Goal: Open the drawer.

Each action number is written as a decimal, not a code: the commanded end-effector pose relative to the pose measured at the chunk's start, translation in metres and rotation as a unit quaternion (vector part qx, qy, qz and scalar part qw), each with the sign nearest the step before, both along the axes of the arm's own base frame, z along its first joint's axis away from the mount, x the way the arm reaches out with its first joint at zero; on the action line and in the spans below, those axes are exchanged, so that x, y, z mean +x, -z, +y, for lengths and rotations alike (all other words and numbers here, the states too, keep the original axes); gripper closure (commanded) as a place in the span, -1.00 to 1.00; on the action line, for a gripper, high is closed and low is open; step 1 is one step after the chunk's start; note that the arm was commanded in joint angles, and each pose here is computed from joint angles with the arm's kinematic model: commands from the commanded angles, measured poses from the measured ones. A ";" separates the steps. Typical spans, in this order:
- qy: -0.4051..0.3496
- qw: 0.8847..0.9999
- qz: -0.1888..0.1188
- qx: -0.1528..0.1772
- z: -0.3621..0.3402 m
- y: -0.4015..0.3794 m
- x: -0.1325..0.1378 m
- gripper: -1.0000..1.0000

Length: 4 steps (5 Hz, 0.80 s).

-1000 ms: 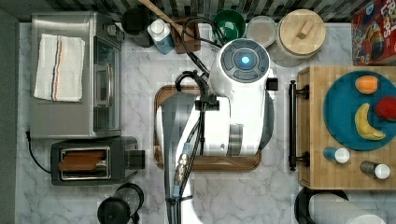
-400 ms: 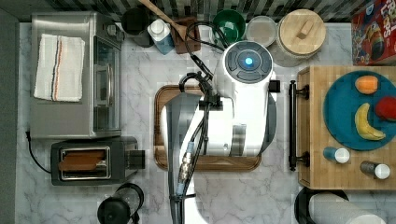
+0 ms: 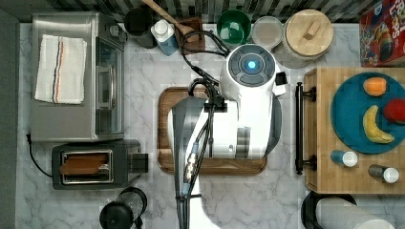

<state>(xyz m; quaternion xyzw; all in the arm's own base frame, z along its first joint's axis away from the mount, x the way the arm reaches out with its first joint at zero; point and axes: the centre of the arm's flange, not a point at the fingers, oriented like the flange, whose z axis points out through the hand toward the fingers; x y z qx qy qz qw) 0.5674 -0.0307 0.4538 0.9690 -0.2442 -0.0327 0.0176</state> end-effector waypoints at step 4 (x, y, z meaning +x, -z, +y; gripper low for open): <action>-0.255 0.965 -0.007 -0.057 -0.111 0.050 -0.038 -1.00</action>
